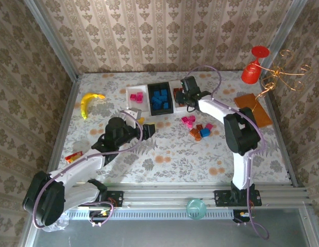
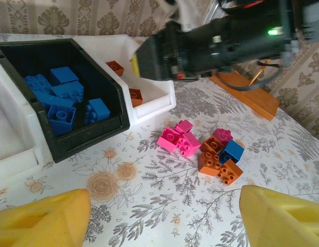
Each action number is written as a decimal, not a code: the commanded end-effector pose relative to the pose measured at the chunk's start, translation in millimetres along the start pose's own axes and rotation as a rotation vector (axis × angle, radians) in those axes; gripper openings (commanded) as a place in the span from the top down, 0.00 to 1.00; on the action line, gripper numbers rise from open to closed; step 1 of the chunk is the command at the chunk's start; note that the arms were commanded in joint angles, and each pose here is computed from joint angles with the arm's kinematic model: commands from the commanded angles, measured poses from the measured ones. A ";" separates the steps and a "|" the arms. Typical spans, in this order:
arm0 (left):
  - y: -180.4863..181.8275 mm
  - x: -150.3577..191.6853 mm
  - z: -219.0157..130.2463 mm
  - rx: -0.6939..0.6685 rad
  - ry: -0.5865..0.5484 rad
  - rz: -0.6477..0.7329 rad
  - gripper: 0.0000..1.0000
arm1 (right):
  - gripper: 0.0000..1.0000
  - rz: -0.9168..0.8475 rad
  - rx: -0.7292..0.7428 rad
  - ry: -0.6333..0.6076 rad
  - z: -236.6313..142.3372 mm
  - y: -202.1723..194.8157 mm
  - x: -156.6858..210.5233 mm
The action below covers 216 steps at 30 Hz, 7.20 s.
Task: Sort the legos into containers by color
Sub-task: Place the lego in the container, then pick up the lego from the center of the table, then place the lego in the container, then pick up the lego from the center of the table, then place the lego in the container.
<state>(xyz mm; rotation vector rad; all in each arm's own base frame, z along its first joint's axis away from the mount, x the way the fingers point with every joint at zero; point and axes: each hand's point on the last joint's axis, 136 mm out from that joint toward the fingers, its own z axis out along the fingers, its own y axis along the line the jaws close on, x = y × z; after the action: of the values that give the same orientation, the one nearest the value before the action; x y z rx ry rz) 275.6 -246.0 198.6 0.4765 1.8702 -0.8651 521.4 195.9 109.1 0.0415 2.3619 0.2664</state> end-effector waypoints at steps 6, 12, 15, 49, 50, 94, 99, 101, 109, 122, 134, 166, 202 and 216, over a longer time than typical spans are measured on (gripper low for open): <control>-10.7 -6.3 1.4 0.037 0.010 -0.007 0.23 | 0.51 -0.047 0.035 -0.015 -3.3 -6.1 -25.9; -16.8 -2.7 7.3 0.070 0.024 -0.004 0.22 | 0.41 -0.034 0.006 -0.041 -63.5 -16.4 -1.7; -24.2 0.2 12.6 0.097 0.039 0.007 0.22 | 0.37 -0.018 0.025 -0.009 -92.1 -33.1 32.7; -36.6 20.4 27.5 0.133 0.078 0.026 0.22 | 0.59 -0.156 0.210 0.229 -90.4 -67.3 191.1; -36.0 20.5 27.6 0.131 0.078 0.027 0.22 | 0.61 -0.157 0.208 0.228 -88.8 -66.9 191.3; -20.7 7.0 10.8 0.050 0.077 0.040 0.22 | 0.61 -0.164 0.292 -0.106 11.9 -46.8 -37.0; -16.6 9.0 8.3 0.034 0.082 0.046 0.22 | 0.51 -0.144 0.237 -0.120 -11.8 -39.2 -40.8; -10.5 11.1 4.1 0.010 0.086 0.047 0.21 | 0.47 -0.124 0.193 -0.123 -30.1 -34.2 -34.1; 34.2 5.3 -25.1 -0.144 0.030 -0.022 0.21 | 0.34 -0.060 0.037 -0.094 -101.1 -24.0 46.3; 29.8 6.6 -7.0 -0.118 0.046 -0.033 0.22 | 0.25 -0.106 0.092 0.140 -124.7 -39.8 152.8; 26.5 9.2 -7.7 -0.106 0.045 -0.032 0.22 | 0.27 -0.095 0.143 0.190 -88.1 -44.8 185.3; 28.9 12.5 -7.2 -0.109 0.045 -0.026 0.21 | 0.58 -0.262 -0.044 0.270 -52.2 5.4 194.7; -13.3 -1.8 22.3 0.061 0.083 -0.026 0.22 | 0.51 0.018 0.015 -0.079 1.6 -3.1 -37.1; -39.3 39.5 71.4 0.128 0.216 -0.008 0.22 | 0.27 0.019 0.090 -0.001 -112.5 -61.4 70.1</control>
<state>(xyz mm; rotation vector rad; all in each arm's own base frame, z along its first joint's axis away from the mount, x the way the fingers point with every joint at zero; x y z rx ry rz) 275.2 -313.7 144.8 0.6353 2.0698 -0.9409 422.2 139.2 143.3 0.0778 2.3127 0.2262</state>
